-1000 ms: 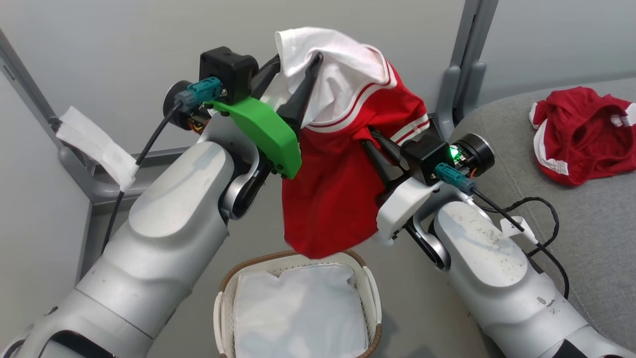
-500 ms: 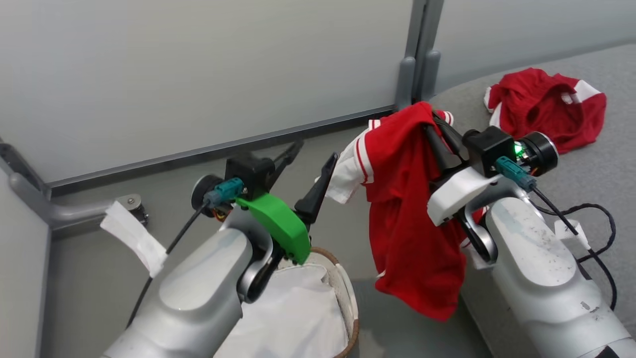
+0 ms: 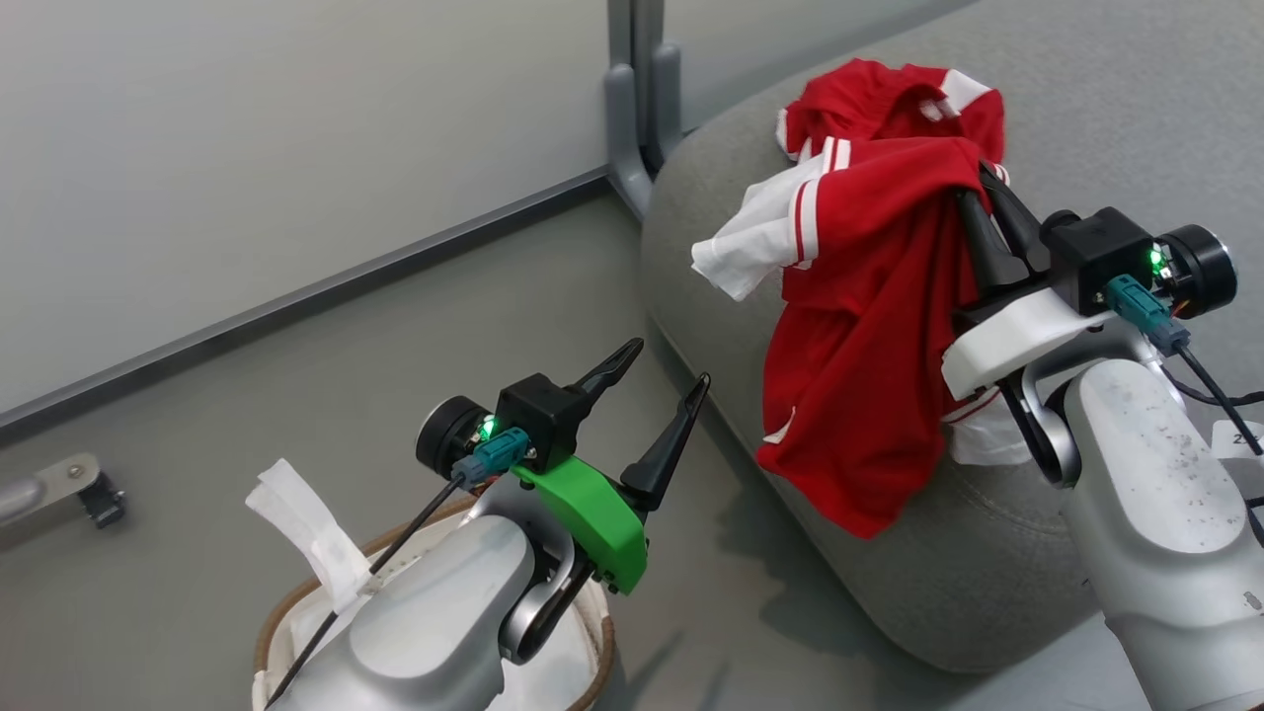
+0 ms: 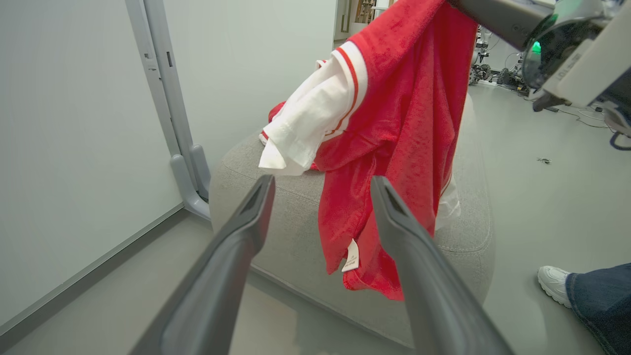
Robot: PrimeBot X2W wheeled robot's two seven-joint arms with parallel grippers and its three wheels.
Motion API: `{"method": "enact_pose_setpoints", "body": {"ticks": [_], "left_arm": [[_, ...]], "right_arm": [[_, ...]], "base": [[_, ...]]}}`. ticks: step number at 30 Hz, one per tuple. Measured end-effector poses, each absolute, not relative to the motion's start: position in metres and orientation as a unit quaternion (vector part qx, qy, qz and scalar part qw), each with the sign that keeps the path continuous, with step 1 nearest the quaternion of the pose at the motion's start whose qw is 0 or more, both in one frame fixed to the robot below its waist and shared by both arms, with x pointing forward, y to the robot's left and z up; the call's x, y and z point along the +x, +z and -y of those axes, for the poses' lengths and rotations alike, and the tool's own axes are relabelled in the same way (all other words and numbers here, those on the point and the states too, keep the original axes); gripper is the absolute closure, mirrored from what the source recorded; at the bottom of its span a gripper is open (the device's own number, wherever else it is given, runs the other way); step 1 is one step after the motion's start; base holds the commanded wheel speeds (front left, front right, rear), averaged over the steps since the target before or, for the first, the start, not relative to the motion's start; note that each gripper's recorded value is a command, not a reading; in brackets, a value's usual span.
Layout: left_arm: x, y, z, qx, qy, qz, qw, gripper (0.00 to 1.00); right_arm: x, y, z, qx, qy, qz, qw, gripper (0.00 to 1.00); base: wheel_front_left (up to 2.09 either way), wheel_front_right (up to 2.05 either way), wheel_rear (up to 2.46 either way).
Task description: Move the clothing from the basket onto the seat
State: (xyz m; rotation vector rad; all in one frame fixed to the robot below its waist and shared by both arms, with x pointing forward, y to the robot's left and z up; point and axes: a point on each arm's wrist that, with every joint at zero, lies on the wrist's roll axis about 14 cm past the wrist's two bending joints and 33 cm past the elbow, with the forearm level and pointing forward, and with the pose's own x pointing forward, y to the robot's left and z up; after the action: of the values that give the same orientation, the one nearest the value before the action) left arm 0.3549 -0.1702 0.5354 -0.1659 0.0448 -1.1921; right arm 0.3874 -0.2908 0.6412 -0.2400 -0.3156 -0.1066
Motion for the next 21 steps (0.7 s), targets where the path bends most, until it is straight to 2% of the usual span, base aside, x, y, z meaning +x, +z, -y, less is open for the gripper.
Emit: {"method": "enact_pose_setpoints", "body": {"ticks": [7, 12, 17, 21], "left_arm": [[0.338, 0.522, 0.205, -0.085, -0.61, -0.036, 0.787, 0.0], [0.339, 0.512, 0.215, -0.096, -0.622, -0.049, 0.775, 0.0], [0.343, 0.502, 0.217, -0.101, -0.624, -0.057, 0.773, 0.0], [0.348, 0.504, 0.214, -0.103, -0.624, -0.051, 0.773, 0.0]], "right_arm": [[0.356, 0.631, 0.337, -0.131, -0.122, 0.134, 0.975, 1.0], [0.352, 0.619, 0.35, -0.133, -0.144, 0.115, 0.974, 1.0], [0.367, 0.623, 0.35, -0.138, -0.143, 0.111, 0.974, 1.0], [0.387, 0.659, 0.363, -0.17, -0.144, 0.136, 0.965, 1.0]], "base": [[0.0, 0.0, 0.0], [0.0, 0.0, 0.0], [0.0, 0.0, 0.0], [0.0, 0.0, 0.0]]}}
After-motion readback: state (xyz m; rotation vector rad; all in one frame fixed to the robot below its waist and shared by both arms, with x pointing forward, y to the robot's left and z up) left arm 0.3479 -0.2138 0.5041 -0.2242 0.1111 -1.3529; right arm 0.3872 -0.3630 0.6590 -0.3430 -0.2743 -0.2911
